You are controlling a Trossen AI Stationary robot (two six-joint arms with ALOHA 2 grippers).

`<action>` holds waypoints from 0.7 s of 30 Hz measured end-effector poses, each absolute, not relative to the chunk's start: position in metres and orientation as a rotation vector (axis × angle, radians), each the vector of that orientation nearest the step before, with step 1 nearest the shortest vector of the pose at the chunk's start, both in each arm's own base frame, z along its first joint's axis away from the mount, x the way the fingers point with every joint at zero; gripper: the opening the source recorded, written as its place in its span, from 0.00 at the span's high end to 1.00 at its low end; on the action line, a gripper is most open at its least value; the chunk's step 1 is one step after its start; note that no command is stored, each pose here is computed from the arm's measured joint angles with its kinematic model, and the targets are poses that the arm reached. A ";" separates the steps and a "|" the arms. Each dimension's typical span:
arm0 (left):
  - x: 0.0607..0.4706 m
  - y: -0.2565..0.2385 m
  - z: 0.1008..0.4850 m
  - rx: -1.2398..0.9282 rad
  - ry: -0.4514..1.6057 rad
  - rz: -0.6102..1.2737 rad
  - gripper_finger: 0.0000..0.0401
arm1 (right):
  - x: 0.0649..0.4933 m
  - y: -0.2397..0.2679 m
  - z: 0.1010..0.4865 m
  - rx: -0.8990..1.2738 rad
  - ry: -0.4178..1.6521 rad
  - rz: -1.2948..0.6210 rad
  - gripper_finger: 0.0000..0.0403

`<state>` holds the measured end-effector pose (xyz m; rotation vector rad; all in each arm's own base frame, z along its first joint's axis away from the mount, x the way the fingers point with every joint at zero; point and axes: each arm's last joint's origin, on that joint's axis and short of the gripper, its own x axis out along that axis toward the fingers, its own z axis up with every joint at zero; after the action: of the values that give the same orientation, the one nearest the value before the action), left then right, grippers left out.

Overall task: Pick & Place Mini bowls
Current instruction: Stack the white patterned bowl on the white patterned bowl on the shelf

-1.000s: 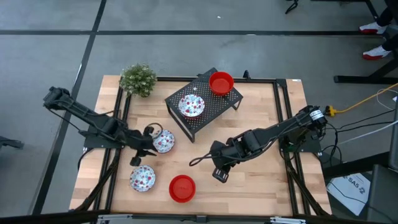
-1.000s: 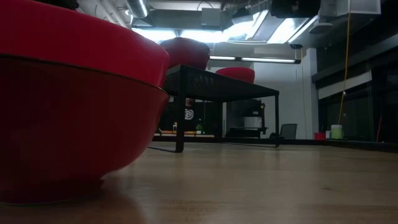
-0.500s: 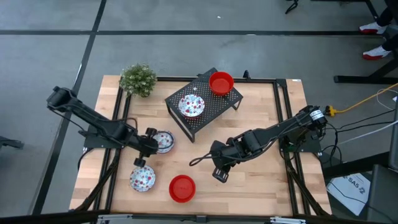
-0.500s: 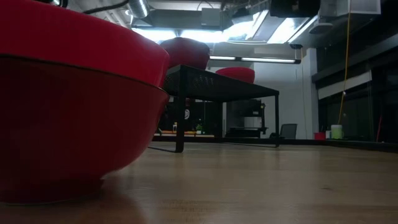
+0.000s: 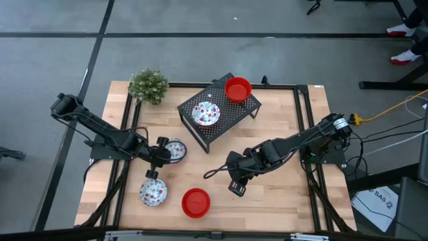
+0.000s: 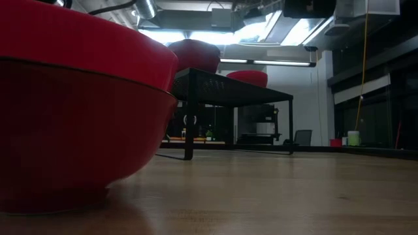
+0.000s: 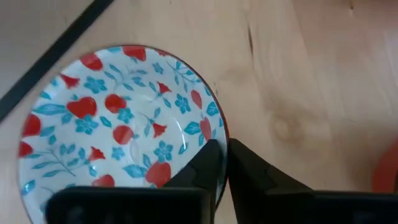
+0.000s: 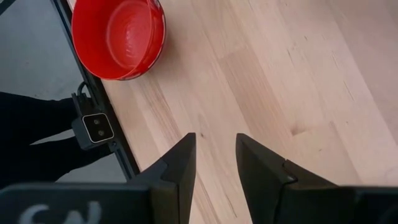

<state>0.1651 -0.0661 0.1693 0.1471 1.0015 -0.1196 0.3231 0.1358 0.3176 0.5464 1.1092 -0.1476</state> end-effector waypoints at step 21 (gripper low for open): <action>0.160 -0.064 0.210 -0.067 0.796 -0.102 0.99 | 0.323 0.136 0.318 0.514 1.111 -0.127 0.72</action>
<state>0.1603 -0.0644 0.2099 -0.0666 0.7961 -0.1021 0.3230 0.1356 0.3177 0.5138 1.1106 -0.1275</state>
